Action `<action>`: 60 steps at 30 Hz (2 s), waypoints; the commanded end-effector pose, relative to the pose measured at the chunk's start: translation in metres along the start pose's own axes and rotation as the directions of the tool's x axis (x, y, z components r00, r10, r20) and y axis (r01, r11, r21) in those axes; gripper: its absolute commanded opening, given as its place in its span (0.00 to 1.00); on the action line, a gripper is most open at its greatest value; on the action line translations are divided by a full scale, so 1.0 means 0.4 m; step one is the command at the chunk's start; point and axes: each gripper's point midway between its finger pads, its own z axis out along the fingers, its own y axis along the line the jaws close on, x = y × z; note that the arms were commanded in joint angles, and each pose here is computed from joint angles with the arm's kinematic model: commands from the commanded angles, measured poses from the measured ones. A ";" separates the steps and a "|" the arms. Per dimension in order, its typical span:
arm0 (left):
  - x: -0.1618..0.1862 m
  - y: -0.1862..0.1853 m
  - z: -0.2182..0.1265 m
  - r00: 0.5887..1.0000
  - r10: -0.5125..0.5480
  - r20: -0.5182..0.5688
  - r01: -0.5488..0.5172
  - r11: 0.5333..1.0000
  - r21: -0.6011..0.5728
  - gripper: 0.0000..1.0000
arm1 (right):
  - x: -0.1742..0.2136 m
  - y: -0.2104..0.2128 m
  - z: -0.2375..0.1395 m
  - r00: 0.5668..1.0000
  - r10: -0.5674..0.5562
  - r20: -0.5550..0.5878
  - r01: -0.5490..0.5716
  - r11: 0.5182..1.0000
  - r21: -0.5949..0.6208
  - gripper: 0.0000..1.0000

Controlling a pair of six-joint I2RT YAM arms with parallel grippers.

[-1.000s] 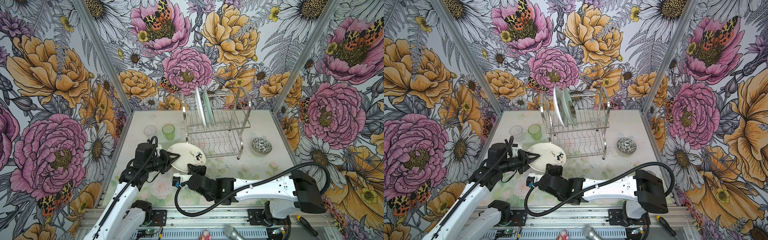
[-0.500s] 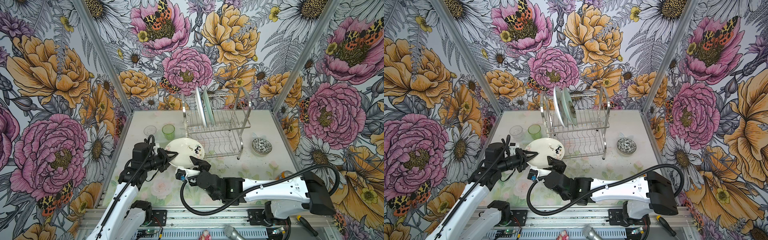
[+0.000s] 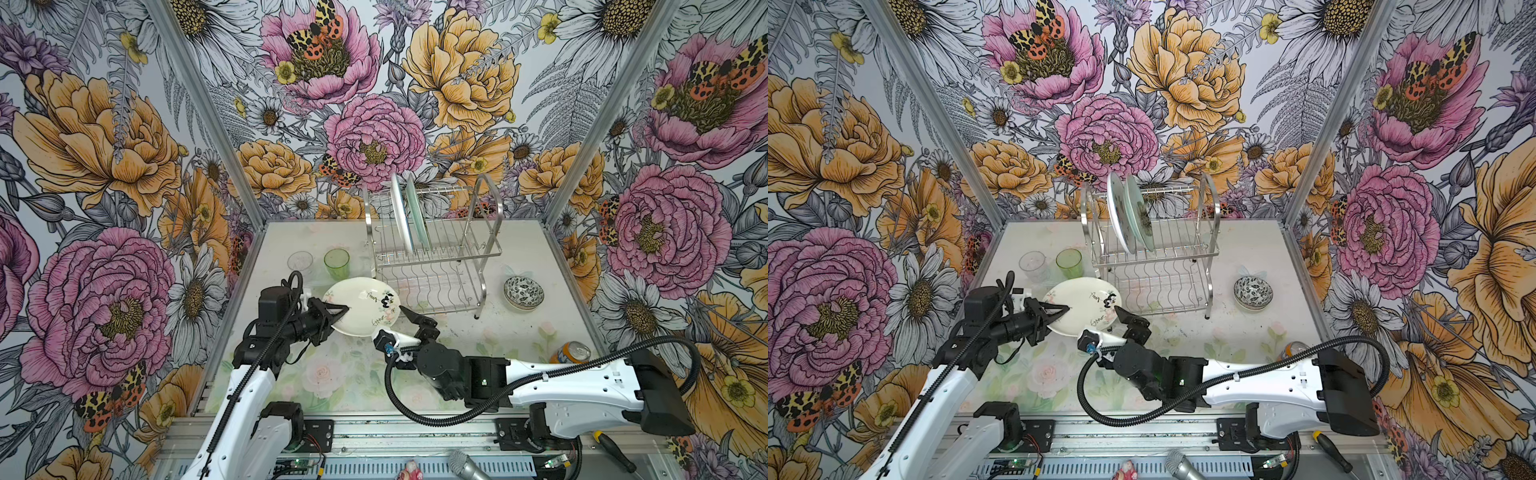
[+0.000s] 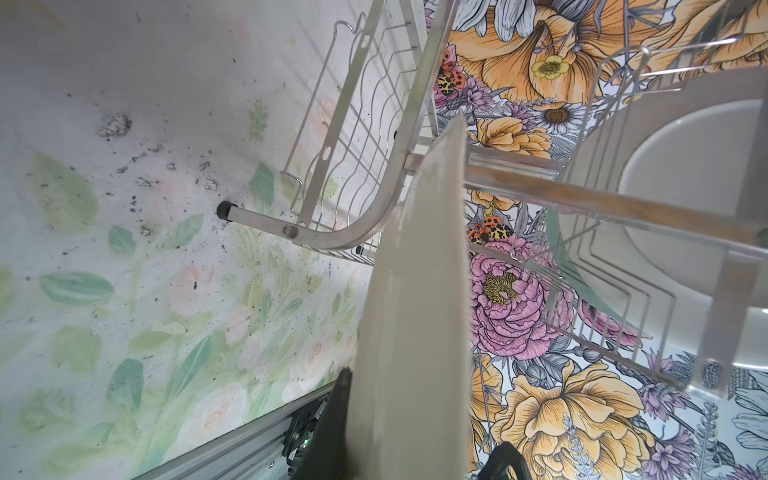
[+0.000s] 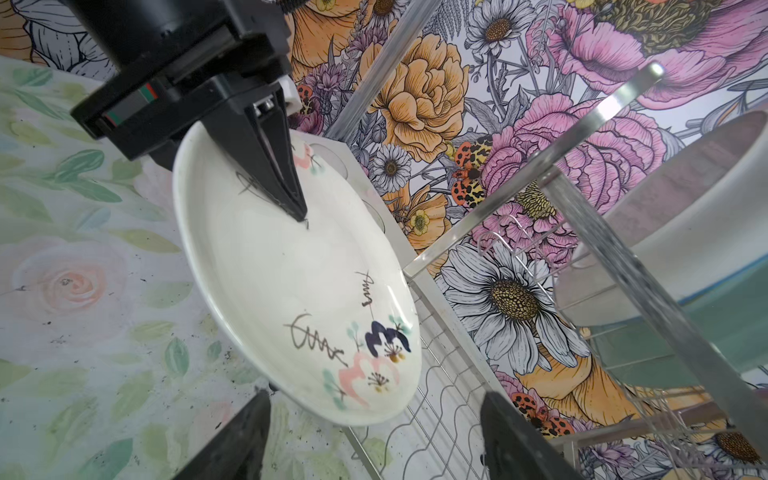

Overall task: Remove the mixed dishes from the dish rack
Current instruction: 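Hold the white plate with the right gripper while the left gripper closes on its rim, then lower the white plate onto the table with the left gripper while the right gripper withdraws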

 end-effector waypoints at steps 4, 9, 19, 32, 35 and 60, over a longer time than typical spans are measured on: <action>-0.096 -0.063 -0.051 0.978 0.096 0.188 -0.110 0.992 0.065 0.00 | 0.010 -0.090 -0.025 0.986 0.161 0.048 -0.164 0.985 0.055 0.85; -0.169 -0.038 -0.095 0.948 0.062 0.313 -0.083 0.995 0.057 0.00 | 0.044 -0.144 -0.044 0.967 0.245 0.071 -0.249 0.967 0.061 0.85; -0.256 0.040 -0.137 0.898 0.088 0.431 -0.064 0.996 -0.069 0.00 | 0.094 -0.192 -0.036 0.958 0.281 0.053 -0.285 0.955 0.085 0.85; -0.346 0.194 -0.132 0.847 0.235 0.476 -0.058 0.933 -0.356 0.00 | 0.106 -0.246 -0.032 0.902 0.427 0.067 -0.431 0.901 0.056 0.86; -0.359 0.204 -0.122 0.848 0.234 0.476 -0.055 0.932 -0.359 0.00 | 0.094 -0.249 -0.038 0.875 0.479 0.071 -0.482 0.876 0.022 0.86; -0.397 0.293 -0.054 0.886 0.189 0.423 -0.009 0.919 -0.393 0.62 | 0.082 -0.238 -0.054 0.778 0.627 0.049 -0.623 0.779 -0.077 0.86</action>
